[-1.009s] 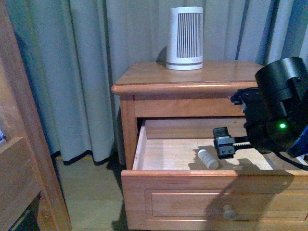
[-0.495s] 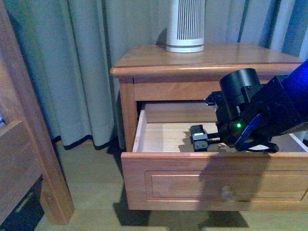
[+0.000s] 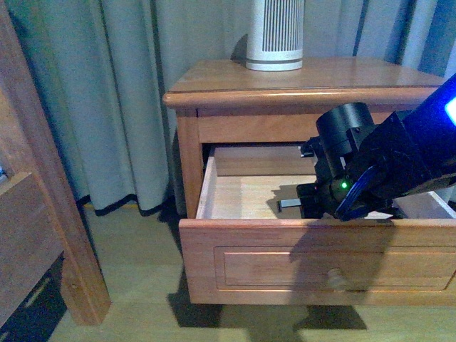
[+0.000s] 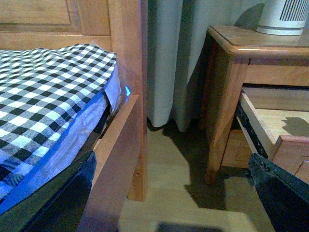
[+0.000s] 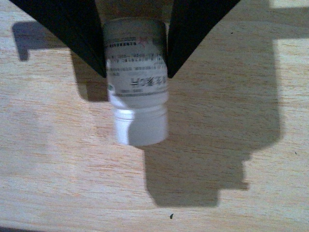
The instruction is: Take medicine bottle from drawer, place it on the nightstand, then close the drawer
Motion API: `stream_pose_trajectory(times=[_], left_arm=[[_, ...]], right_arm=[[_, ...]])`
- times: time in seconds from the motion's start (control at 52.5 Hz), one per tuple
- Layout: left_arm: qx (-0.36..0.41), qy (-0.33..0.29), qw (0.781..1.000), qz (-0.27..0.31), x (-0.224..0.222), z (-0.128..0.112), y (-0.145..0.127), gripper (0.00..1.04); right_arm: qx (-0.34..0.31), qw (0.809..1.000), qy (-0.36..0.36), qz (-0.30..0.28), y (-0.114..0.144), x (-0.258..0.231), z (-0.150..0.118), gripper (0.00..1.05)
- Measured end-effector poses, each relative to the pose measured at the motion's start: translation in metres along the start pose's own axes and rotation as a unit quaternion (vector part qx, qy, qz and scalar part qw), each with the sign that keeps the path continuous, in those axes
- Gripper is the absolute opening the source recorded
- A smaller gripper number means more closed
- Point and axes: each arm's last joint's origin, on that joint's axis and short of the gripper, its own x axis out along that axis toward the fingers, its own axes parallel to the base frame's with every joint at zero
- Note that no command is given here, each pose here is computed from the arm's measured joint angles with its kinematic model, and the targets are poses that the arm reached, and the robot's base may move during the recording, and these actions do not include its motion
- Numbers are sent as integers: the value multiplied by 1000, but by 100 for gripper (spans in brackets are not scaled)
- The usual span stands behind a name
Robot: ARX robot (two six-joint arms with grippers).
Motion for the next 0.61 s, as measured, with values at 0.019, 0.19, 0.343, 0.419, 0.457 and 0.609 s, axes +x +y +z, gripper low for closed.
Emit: stream_pose_trajectory(times=[0.019, 0.19, 0.343, 0.419, 0.457, 0.609], left_arm=[[0, 0, 1000, 0, 0, 0, 0, 98], [0, 0, 1000, 0, 0, 0, 0, 98], [0, 0, 1000, 0, 0, 0, 0, 98], [0, 0, 1000, 0, 0, 0, 0, 98], [0, 0, 1000, 0, 0, 0, 0, 98], [0, 0, 1000, 0, 0, 0, 0, 98]], right_arm=[[0, 1000, 0, 0, 0, 0, 0, 30], [8, 1000, 4, -1, -2, -3, 2, 29], [34, 999, 5, 8, -3, -35, 15, 29], [59, 998, 3, 27, -1, -62, 28, 29], [68, 997, 1, 35, 0, -75, 35, 29], [92, 994, -31, 40, -2, -130, 68, 29]])
